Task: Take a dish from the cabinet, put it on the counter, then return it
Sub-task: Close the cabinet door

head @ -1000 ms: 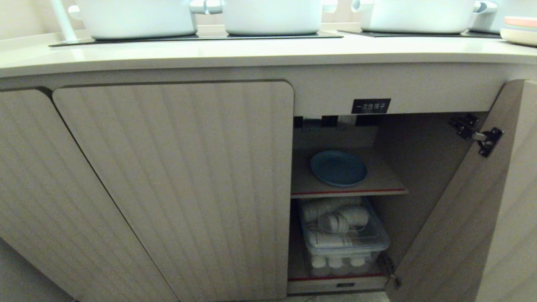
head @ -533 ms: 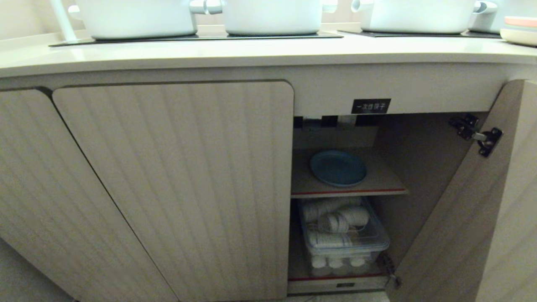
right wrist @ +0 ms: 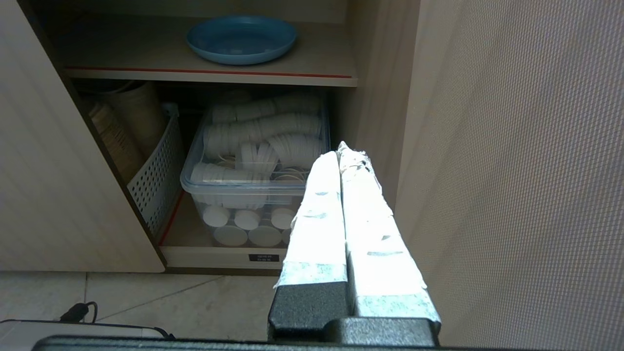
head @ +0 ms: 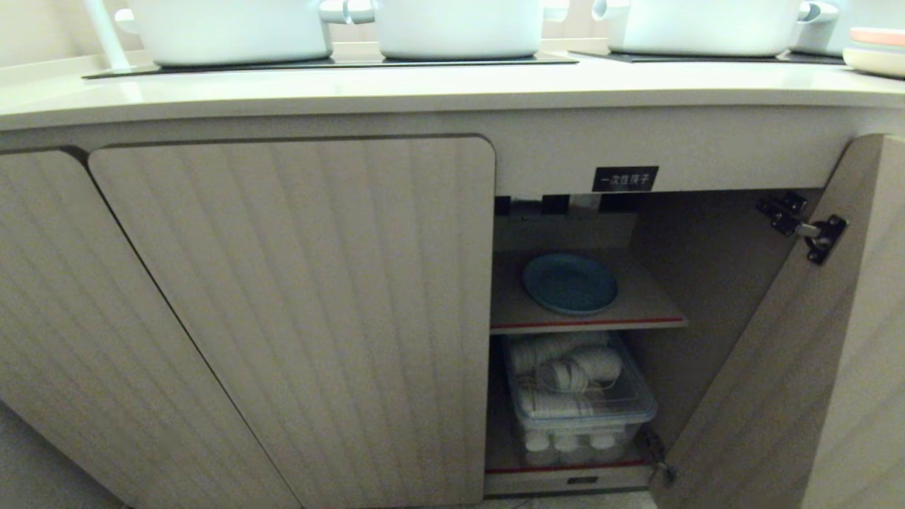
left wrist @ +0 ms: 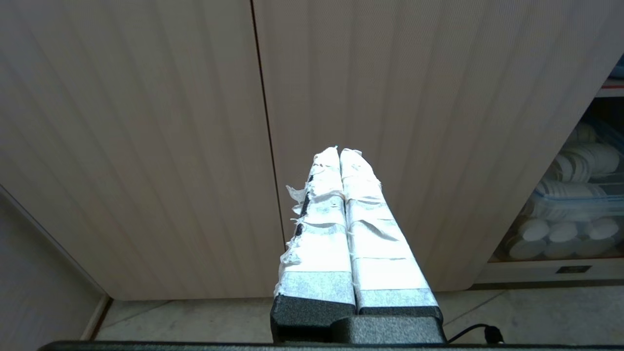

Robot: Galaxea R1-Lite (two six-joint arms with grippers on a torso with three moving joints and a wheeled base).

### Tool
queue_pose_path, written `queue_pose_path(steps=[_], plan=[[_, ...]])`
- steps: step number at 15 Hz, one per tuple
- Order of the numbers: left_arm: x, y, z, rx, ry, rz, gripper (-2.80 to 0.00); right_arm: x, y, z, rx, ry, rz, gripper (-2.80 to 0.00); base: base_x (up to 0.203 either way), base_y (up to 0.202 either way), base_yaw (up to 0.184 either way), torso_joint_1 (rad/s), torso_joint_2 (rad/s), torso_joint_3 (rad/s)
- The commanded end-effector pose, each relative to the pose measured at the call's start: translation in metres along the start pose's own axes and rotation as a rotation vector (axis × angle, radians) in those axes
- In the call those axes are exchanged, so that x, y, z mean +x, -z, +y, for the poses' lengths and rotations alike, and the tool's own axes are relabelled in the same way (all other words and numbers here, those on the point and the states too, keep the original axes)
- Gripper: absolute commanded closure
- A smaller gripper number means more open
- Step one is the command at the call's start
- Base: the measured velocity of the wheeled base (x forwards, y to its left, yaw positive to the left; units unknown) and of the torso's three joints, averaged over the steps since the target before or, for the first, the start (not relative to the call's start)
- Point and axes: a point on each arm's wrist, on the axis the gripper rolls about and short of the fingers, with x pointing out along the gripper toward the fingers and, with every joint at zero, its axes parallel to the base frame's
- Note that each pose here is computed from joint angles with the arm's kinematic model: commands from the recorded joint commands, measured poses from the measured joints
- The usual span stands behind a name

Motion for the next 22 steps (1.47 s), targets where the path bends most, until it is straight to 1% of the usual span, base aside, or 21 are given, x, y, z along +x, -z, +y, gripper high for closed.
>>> queue_pose_path(steps=[1,6,18,20,22], plan=[[0.0000,0.0000,0.0000,0.000,-0.001,-0.001,0.00,0.0001,0.0001,0.0000,0.000,-0.003,0.001,0.00,0.000,0.000,0.000,0.000,0.00,0.000],[0.0000,0.0000,0.0000,-0.002,-0.001,-0.001,0.00,0.0001,0.0001,0.0000,-0.001,-0.003,0.001,0.00,-0.015,0.000,0.001,0.001,0.00,0.000],[0.0000,0.0000,0.0000,0.000,-0.001,-0.001,0.00,0.0001,0.0001,0.0000,-0.003,-0.001,0.003,0.00,-0.191,0.000,-0.001,0.003,0.00,0.004],[0.0000,0.0000,0.0000,0.000,-0.001,-0.001,0.00,0.0001,0.0001,0.0000,-0.003,-0.001,0.003,0.00,-0.100,0.000,0.001,0.001,0.00,0.002],[0.0000,0.0000,0.0000,0.000,0.000,-0.001,0.00,0.0000,-0.0002,0.0000,-0.003,-0.002,0.001,0.00,0.000,0.000,0.000,0.000,0.00,0.000]])
